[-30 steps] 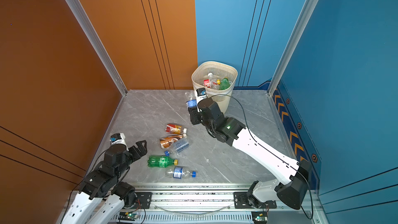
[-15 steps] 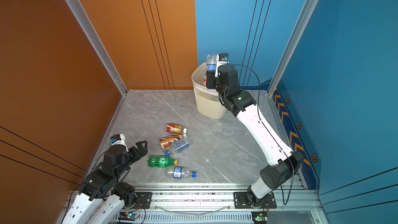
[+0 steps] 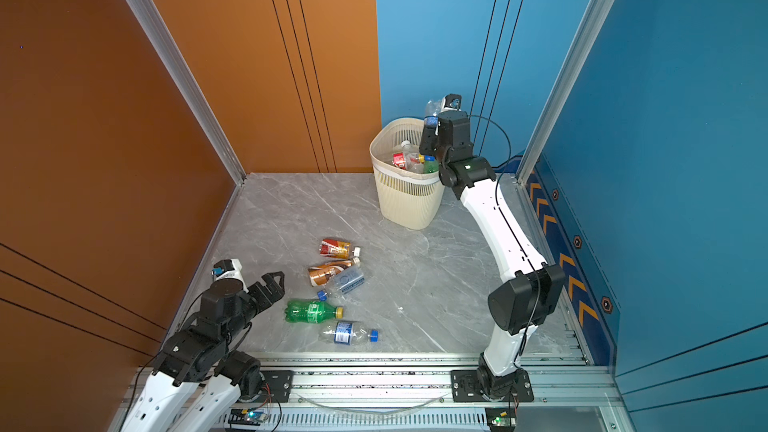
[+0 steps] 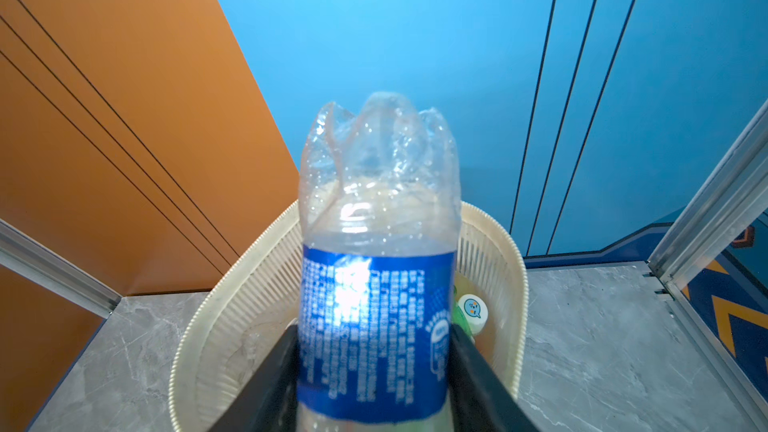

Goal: Put the plastic bottles in the bin
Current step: 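Open the right gripper to drop the blue-labelled bottle into the basket, then withdraw the right gripper while the left gripper reaches toward the red-and-yellow bottle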

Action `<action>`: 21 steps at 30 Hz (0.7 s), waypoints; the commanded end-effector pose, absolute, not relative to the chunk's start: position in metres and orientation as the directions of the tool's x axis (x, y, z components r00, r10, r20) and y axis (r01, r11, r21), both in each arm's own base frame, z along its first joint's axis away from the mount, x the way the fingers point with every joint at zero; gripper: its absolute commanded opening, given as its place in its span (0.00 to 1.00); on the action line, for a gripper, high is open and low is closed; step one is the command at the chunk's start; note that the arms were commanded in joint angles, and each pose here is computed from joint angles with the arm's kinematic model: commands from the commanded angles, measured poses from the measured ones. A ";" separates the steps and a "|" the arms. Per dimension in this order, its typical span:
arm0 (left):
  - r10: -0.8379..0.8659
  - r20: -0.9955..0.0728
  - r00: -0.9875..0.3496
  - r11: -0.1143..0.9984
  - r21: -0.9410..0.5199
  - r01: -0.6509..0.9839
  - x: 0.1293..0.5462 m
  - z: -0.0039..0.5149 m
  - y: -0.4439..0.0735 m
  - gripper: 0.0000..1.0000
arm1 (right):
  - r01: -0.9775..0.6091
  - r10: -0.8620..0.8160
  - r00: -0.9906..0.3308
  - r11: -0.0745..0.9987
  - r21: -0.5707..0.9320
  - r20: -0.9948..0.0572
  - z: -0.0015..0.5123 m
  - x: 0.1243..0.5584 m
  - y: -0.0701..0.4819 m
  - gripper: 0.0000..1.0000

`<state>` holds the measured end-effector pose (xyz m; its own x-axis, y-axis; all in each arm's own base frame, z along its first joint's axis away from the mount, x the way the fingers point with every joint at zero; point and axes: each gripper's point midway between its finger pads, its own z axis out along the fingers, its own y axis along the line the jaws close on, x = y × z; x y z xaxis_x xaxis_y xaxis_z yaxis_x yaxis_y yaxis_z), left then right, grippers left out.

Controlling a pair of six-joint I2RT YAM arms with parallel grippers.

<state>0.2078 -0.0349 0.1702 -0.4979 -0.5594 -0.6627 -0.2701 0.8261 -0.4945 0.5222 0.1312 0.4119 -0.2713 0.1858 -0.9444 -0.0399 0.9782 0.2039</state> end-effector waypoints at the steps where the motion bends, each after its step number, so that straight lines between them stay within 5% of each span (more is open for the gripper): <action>1: -0.568 -0.639 -0.519 0.820 -0.496 -0.287 0.206 0.160 -0.036 0.98 | -0.049 0.208 -0.289 0.971 0.232 -0.934 0.408 0.530 0.133 0.53; 3: -0.571 -0.635 -0.521 0.817 -0.497 -0.291 0.206 0.159 -0.036 0.98 | -0.029 0.217 -0.295 0.971 0.236 -0.931 0.403 0.533 0.128 0.59; 8: -0.574 -0.629 -0.525 0.815 -0.500 -0.293 0.206 0.159 -0.036 0.98 | 0.027 0.241 -0.258 0.970 0.242 -0.936 0.417 0.531 0.108 1.00; 15: -0.587 -0.609 -0.533 0.805 -0.508 -0.307 0.208 0.158 -0.038 0.98 | 0.003 0.291 -0.169 0.956 0.295 -0.942 0.459 0.479 0.092 1.00; 21: -0.610 -0.588 -0.531 0.787 -0.531 -0.315 0.208 0.160 -0.040 0.98 | 0.009 0.324 -0.255 0.943 0.333 -0.911 0.380 0.402 0.089 1.00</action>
<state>0.2095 -0.0384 0.1603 -0.5270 -0.5894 -0.6123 -0.3062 0.8037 -0.5101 0.4164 0.0880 0.4199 -0.2081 0.2934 -0.9330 -0.0167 0.9527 0.3033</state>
